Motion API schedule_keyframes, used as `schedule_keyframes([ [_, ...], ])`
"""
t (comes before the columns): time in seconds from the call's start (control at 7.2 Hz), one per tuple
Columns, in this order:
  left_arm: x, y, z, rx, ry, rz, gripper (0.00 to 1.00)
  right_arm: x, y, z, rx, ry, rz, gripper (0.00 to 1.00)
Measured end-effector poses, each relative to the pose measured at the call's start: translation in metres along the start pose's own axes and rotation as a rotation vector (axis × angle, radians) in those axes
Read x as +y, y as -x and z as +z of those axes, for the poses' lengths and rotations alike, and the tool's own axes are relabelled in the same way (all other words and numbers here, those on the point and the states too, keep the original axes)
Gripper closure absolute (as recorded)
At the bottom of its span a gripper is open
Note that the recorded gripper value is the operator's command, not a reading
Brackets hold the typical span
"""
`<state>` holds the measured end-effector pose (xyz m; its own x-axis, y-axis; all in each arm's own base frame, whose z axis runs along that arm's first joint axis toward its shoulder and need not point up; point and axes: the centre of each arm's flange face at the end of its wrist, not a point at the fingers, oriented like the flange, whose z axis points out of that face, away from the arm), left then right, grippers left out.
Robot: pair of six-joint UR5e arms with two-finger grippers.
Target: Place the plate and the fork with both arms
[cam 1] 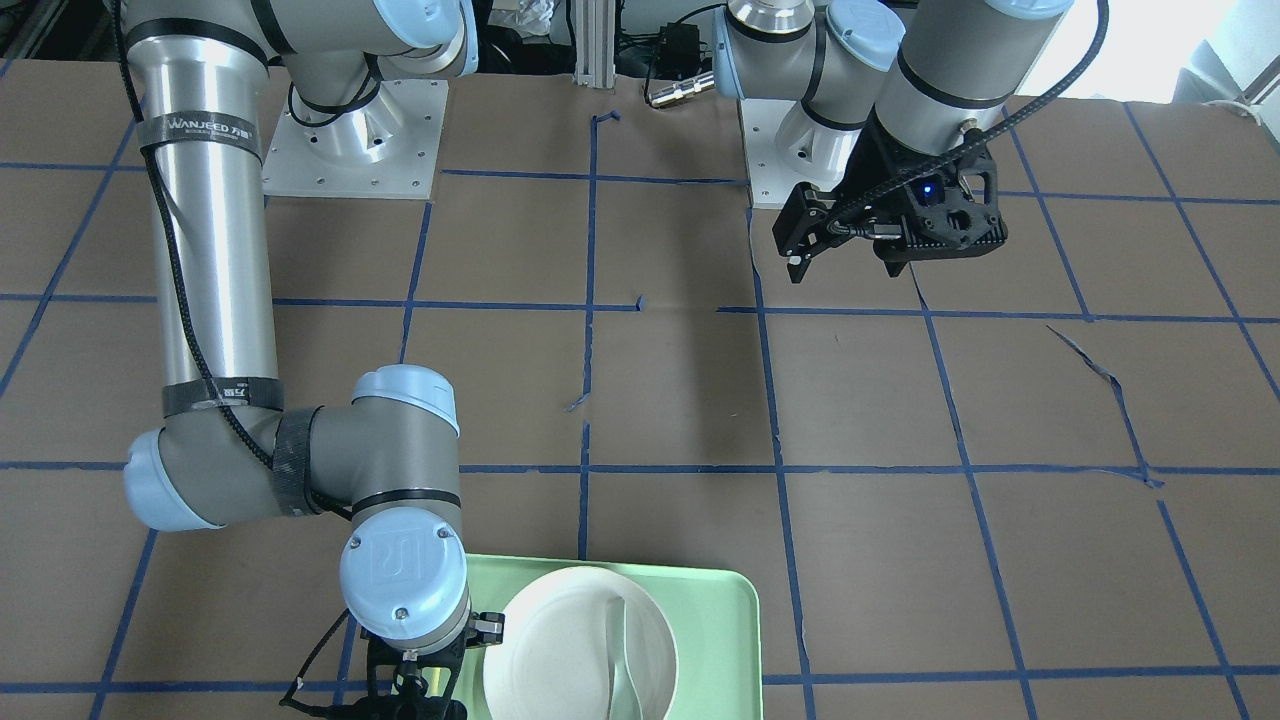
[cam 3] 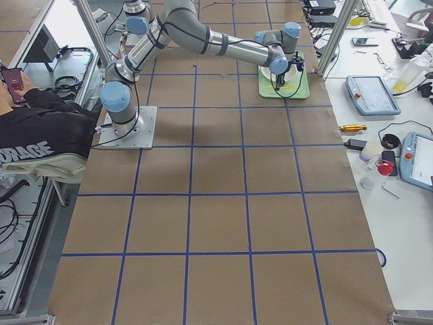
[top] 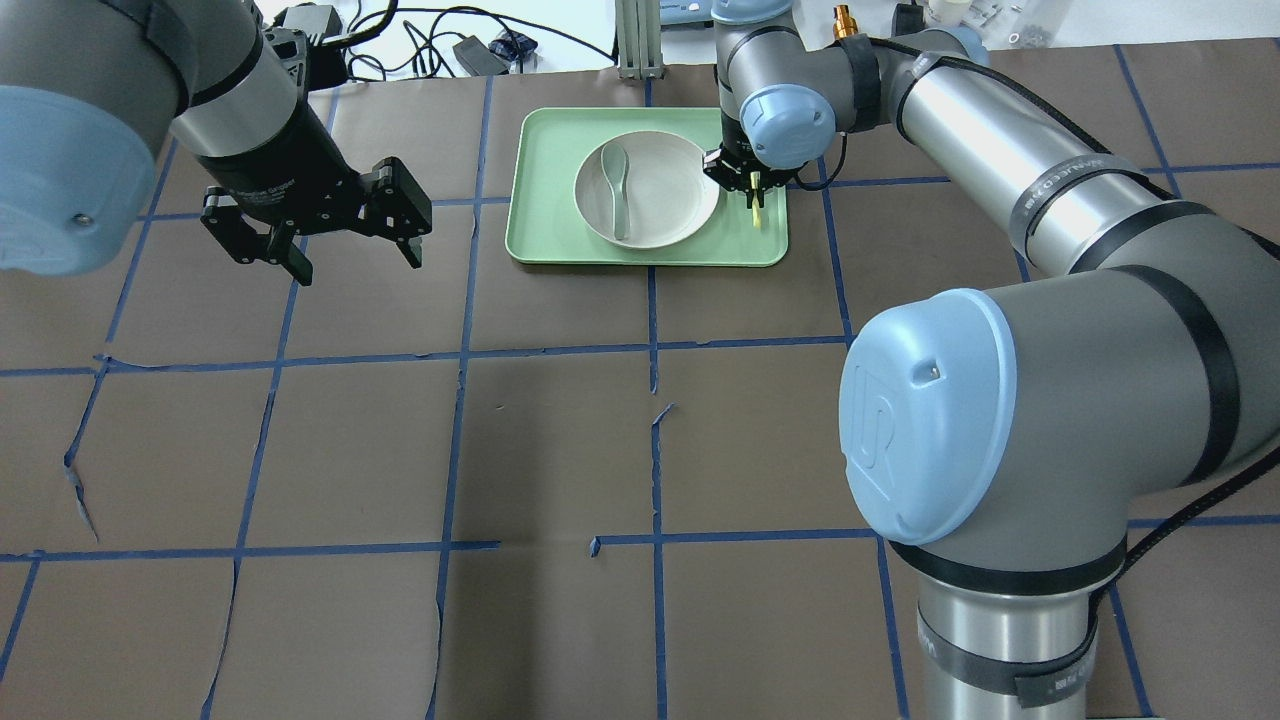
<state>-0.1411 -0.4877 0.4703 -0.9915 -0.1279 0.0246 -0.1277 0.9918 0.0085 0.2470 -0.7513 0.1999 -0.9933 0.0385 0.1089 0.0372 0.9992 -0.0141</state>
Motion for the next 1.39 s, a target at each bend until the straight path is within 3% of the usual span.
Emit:
schedule_keyframes([
  [0.14,0.000,0.000,0.000,0.000,0.000,0.000,0.00,0.000,0.001,0.003,-0.010,0.004,0.003,0.00],
  [0.69,0.000,0.001,0.000,-0.001,0.000,-0.002,0.00,0.002,-0.001,-0.005,-0.033,0.003,0.011,0.00],
  [1.11,0.000,0.001,-0.001,-0.002,-0.002,-0.001,0.00,0.022,-0.023,-0.073,-0.032,-0.013,0.019,0.00],
  [1.39,0.002,0.000,-0.005,-0.002,-0.011,0.001,0.00,0.078,-0.047,-0.137,-0.036,-0.026,0.033,0.00],
])
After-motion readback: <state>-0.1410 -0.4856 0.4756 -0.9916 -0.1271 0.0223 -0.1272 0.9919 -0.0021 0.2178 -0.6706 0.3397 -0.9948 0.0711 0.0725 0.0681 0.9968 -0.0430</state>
